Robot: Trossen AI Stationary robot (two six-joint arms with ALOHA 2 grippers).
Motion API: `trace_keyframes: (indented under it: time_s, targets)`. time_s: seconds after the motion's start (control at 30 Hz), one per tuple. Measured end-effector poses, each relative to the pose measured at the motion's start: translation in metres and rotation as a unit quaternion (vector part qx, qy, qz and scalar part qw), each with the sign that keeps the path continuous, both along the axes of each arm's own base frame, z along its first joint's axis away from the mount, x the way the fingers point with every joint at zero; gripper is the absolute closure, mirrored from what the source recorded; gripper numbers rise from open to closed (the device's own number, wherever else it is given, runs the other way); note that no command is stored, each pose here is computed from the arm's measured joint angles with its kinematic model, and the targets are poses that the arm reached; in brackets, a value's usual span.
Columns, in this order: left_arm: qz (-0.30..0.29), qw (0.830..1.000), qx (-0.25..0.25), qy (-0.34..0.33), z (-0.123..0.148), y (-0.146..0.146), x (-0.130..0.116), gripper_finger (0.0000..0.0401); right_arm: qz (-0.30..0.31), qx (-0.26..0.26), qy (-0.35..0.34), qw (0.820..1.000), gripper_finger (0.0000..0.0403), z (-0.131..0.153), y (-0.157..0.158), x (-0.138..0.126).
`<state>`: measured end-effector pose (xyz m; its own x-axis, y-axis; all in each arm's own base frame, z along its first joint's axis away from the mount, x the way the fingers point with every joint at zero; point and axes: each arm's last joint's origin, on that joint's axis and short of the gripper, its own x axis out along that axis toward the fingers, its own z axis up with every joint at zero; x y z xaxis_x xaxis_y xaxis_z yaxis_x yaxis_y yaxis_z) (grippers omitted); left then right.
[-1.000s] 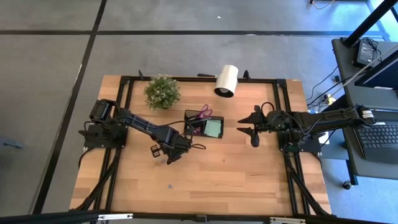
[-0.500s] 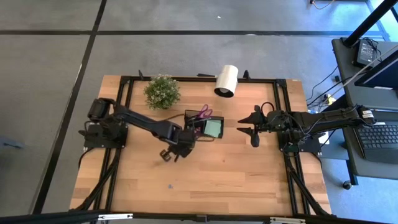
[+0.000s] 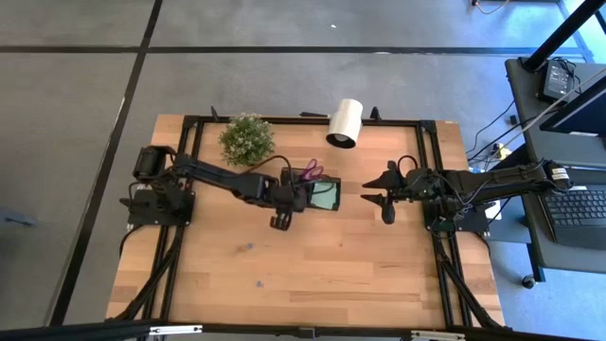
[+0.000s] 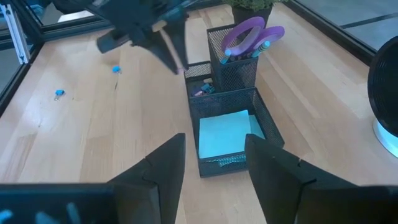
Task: Pick and place office supplies into organizer
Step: Put the pink binder clip into the black desk organizer, then put the blue binder clip into the black desk organizer
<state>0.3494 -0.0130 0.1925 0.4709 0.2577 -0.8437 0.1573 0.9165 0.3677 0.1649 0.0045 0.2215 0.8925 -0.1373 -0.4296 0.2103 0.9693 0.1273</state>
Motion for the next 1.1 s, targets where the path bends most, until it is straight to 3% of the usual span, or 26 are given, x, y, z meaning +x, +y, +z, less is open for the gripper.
trace_keyframes:
  time_s: [0.23,0.63,1.1]
  targets:
    - [0.075,0.997,-0.017,-0.012,-0.004,0.012,0.001,0.0345,0.000,0.000,0.000,1.000,0.0232,0.000,0.000,0.000]
    - [0.079,0.996,-0.009,0.029,-0.027,0.014,0.005,0.0328,0.000,0.000,0.000,1.000,0.0232,0.000,0.000,0.000]
    - [0.086,0.996,0.006,0.028,-0.019,0.015,0.001,0.0294,0.001,-0.001,0.000,1.000,0.0232,0.000,0.000,0.000]
